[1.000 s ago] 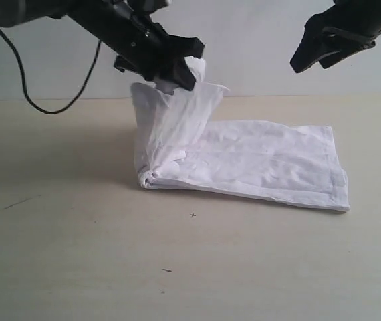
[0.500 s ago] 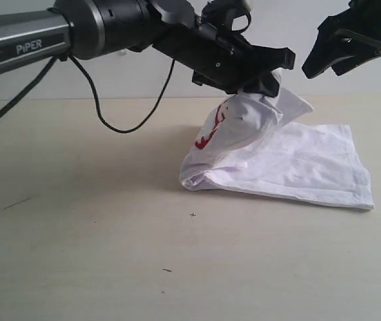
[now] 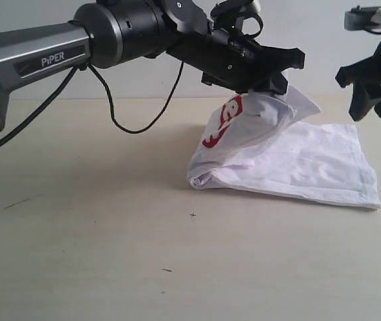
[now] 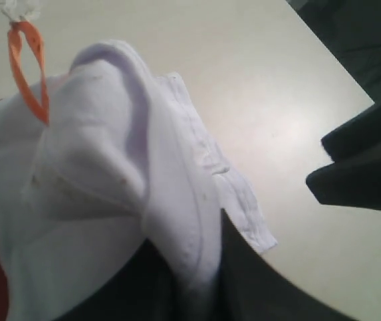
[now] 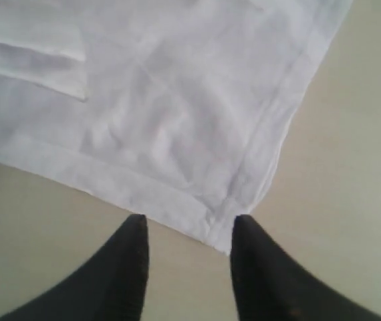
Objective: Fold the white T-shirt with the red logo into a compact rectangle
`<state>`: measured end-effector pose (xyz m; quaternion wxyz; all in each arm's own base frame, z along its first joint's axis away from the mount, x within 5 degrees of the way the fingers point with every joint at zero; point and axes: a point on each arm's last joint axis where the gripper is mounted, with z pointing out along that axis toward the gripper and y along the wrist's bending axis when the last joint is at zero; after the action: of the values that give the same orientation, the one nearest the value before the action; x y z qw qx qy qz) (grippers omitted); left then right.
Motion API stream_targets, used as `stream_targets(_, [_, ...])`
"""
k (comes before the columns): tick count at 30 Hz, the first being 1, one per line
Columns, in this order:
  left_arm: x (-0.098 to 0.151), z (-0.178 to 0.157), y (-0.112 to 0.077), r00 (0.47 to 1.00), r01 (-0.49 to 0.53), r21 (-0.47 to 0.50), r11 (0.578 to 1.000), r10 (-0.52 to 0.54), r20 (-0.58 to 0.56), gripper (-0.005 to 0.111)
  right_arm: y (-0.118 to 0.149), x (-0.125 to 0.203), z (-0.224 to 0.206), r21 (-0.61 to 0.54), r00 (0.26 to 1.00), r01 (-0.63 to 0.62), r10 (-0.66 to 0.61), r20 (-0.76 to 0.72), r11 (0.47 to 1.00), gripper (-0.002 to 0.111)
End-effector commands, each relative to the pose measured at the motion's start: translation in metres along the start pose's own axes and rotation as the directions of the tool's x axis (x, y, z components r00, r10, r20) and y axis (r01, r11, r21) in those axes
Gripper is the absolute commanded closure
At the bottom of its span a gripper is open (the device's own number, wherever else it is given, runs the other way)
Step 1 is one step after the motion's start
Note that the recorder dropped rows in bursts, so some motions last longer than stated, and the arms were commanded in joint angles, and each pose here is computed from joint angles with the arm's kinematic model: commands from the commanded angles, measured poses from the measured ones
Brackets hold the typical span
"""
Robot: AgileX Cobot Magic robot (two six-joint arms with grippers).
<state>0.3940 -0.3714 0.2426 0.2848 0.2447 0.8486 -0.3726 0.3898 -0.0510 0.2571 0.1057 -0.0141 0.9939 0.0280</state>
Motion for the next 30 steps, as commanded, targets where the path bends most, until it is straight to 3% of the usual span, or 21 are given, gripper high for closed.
stream_targets(1, [0.002, 0.007, -0.005, 1.000, 0.004, 0.010, 1.000, -0.004, 0.012, 0.107, -0.014, 0.006, 0.037, 0.117, 0.998, -0.067, 0.069, -0.013, 0.991, 0.091])
stream_targets(5, [0.002, 0.007, -0.003, 1.000, -0.010, 0.000, 1.000, 0.010, 0.009, 0.107, -0.020, 0.007, 0.072, 0.130, 0.996, -0.087, 0.091, -0.023, 0.988, 0.108])
stream_targets(14, [0.005, 0.016, -0.006, 0.999, -0.010, -0.005, 1.000, 0.010, 0.044, 0.107, -0.021, 0.010, 0.137, 0.077, 0.987, -0.110, 0.118, -0.106, 0.991, 0.108])
stream_targets(19, [0.018, 0.034, -0.012, 1.000, 0.005, 0.046, 0.999, -0.007, 0.030, 0.107, -0.025, 0.012, 0.146, 0.078, 0.983, -0.123, 0.132, -0.125, 0.989, 0.108])
stream_targets(24, [0.019, 0.049, -0.039, 0.994, -0.085, 0.079, 0.993, 0.079, 0.076, 0.107, -0.020, 0.014, 0.155, 0.026, 0.979, -0.141, 0.143, -0.143, 0.990, 0.108])
stream_targets(30, [0.029, 0.077, -0.030, 0.996, -0.020, 0.106, 0.994, 0.011, 0.089, 0.107, -0.021, 0.016, 0.154, 0.043, 0.973, -0.154, 0.159, -0.170, 0.987, 0.108])
